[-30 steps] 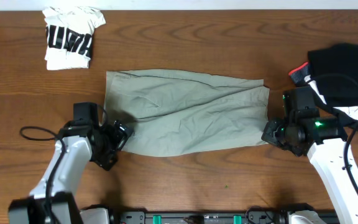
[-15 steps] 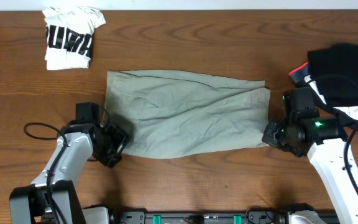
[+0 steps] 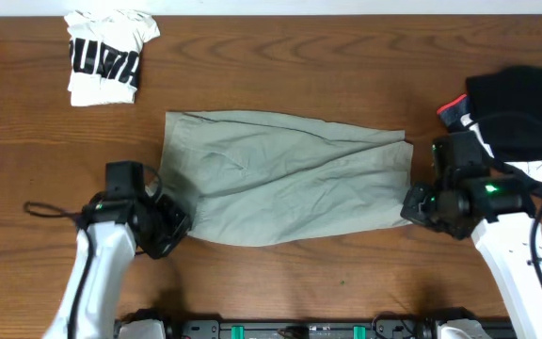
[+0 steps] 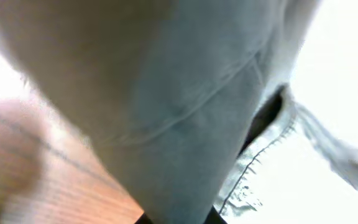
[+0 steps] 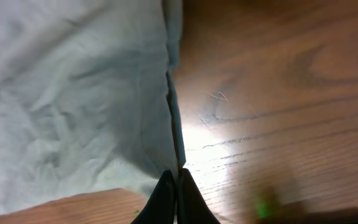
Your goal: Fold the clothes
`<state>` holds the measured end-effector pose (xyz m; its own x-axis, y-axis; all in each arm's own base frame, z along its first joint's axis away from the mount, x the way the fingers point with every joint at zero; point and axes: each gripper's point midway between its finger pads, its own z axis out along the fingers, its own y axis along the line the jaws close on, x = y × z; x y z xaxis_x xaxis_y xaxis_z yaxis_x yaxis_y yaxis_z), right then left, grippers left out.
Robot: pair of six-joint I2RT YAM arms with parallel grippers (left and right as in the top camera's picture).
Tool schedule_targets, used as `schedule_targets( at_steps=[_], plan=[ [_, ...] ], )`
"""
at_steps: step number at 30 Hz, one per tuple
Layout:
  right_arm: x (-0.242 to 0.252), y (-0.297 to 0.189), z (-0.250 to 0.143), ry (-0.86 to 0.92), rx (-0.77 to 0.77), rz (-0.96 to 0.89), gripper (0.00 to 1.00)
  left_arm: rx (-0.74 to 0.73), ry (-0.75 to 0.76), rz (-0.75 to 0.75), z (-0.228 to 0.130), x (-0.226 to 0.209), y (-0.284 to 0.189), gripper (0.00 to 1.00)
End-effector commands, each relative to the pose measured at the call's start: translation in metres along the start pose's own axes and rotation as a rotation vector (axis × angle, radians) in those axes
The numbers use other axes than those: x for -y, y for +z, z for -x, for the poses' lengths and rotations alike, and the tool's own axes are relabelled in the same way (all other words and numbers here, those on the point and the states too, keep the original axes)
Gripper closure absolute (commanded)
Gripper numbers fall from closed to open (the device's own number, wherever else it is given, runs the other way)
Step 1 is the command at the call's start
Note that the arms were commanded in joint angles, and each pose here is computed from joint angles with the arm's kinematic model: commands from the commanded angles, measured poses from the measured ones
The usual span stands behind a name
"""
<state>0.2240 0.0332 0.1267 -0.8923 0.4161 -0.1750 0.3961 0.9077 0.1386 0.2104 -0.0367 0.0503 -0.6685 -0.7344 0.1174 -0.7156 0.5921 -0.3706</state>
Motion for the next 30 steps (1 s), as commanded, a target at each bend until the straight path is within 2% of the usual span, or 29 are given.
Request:
schedule_targets(
  at_steps=[1, 10, 20, 24, 30],
  plan=[
    [-0.004, -0.03, 0.015, -0.028, 0.093, 0.031, 1.0, 0.06, 0.042, -0.046, -0.004, 0.004, -0.019, 0.94],
    [0.001, -0.051, 0.007, -0.029, 0.125, 0.049, 0.99, 0.217, 0.122, -0.197, -0.026, 0.02, -0.09, 0.94],
    [-0.004, -0.098, 0.011, -0.031, 0.269, 0.134, 0.99, 0.429, 0.244, -0.393, -0.048, 0.057, -0.202, 0.94],
    [-0.007, -0.122, 0.015, -0.033, 0.329, 0.169, 0.99, 0.473, 0.267, -0.434, -0.051, 0.066, -0.224, 0.94],
    [-0.008, -0.149, 0.016, -0.037, 0.374, 0.194, 0.99, 0.465, 0.284, -0.466, -0.059, 0.07, -0.234, 0.94]
  ],
)
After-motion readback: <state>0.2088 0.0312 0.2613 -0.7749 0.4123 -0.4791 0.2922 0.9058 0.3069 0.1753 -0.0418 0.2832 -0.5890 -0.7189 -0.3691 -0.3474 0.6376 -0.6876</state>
